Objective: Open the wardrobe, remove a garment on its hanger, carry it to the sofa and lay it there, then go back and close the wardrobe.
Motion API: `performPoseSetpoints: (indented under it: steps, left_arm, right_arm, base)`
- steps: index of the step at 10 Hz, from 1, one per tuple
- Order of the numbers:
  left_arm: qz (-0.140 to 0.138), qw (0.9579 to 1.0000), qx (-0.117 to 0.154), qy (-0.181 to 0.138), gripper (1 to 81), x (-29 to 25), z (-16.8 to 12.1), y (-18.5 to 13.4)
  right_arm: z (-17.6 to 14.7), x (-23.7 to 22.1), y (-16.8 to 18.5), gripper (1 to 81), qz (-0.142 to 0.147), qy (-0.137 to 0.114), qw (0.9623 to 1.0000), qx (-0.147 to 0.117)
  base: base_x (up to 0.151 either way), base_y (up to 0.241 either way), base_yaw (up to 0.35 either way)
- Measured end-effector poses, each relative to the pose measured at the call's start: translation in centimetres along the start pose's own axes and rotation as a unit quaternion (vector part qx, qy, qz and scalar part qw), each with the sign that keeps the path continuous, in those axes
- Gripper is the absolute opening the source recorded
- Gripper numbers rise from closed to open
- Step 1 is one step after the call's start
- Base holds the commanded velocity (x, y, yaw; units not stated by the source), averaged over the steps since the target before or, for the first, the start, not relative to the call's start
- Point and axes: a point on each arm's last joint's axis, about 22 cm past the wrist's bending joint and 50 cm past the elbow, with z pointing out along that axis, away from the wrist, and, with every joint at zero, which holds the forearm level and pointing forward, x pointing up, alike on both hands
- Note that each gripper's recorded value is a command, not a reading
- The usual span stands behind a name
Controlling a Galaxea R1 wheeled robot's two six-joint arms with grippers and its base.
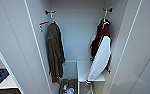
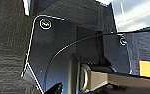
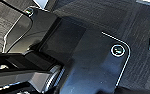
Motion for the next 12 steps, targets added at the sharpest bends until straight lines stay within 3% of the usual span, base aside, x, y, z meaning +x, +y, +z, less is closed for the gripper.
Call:
performPoseSetpoints:
  steps: [2,3,4,5,6,8,9,10,12]
  left_arm:
    - [0.001,1.0000,0.006,0.001,81.1,-0.1,0.5,0.1]
    - [0.003,0.9999,0.013,0.002,81.1,-0.1,0.6,-0.2]
    - [0.005,0.9998,0.020,0.003,81.1,-0.1,0.8,-0.5]
    - [0.004,0.9998,0.021,0.005,81.1,0.0,1.1,-0.2]
    - [0.003,0.9998,0.016,0.007,81.1,0.1,1.3,0.4]
    - [0.003,0.9999,0.015,0.007,81.1,0.0,1.4,0.7]
    - [0.003,0.9999,0.015,0.006,81.1,0.0,1.4,0.6]
    - [0.004,0.9999,0.015,0.004,81.1,-0.2,1.5,0.7]
    - [0.004,0.9999,0.014,0.004,81.1,-0.2,1.5,0.9]
  right_arm:
    - [0.0,0.2,0.8,81.1,-0.003,-0.002,0.9999,-0.012]
    - [0.0,-0.3,0.7,81.1,0.013,-0.006,0.9998,-0.011]
    - [0.1,-1.5,0.1,81.1,0.044,-0.015,0.9989,-0.009]
    - [0.1,-2.9,-0.7,81.1,0.095,-0.025,0.9952,-0.004]
    - [0.0,-4.0,-1.4,81.1,0.150,-0.031,0.9883,0.002]
    - [0.0,-5.0,-2.9,81.1,0.253,-0.024,0.9670,0.017]
    - [0.0,-5.3,-4.2,81.1,0.285,-0.019,0.9580,0.028]
    - [0.1,-5.9,-5.5,81.1,0.297,-0.020,0.9540,0.037]
    - [0.0,-8.0,-8.5,81.1,0.305,-0.034,0.9503,0.050]
  base:
    - [0.000,0.000,0.000]
    - [0.000,0.000,0.000]
    - [0.000,0.000,0.000]
    - [0.000,0.000,0.000]
    - [0.000,0.000,0.000]
    - [0.000,0.000,0.000]
    - [0.000,0.000,0.000]
    - [0.000,0.000,0.000]
    - [0.000,0.000,0.000]
